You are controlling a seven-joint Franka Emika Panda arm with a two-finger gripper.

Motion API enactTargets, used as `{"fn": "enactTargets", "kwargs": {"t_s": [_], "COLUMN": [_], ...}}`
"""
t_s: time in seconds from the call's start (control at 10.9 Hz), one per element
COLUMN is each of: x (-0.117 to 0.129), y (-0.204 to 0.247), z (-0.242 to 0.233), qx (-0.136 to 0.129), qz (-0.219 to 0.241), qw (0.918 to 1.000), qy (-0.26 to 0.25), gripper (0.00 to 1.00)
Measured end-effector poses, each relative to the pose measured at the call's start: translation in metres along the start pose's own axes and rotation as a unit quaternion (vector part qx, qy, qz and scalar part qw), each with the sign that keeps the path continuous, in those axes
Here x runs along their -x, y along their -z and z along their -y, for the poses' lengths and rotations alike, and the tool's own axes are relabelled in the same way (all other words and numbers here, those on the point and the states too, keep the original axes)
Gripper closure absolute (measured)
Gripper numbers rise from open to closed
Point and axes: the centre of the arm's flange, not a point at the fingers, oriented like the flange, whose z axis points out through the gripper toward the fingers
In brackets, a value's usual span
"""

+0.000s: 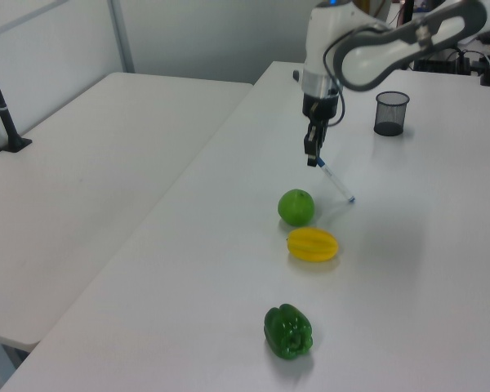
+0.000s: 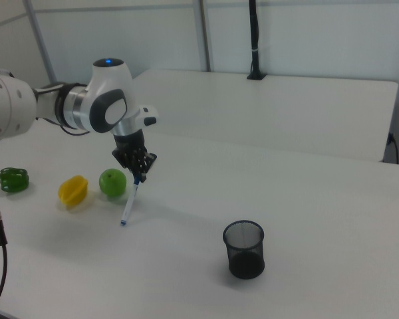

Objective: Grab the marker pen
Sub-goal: 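Carry the marker toward the green apple and lower it to the table, then open the gripper to release the marker beside the apple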

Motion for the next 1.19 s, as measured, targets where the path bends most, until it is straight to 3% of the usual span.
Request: {"fn": "enactTargets", "kwargs": {"t_s": [0.37, 0.91, 1.01, 1.19], "x": [-0.002, -0.005, -0.005, -0.005], "y": [-0.051, -0.060, -0.062, -0.064], "z": [-0.005, 0.002, 0.003, 0.003], "qx": [0.041, 0.044, 0.044, 0.044], "qz": [0.017, 0.003, 0.002, 0.001], "qw": [0.9986, 0.9983, 0.9983, 0.9983], "qy": [0.028, 0.037, 0.038, 0.038], "gripper": [0.83, 0.81, 0.80, 0.64]}}
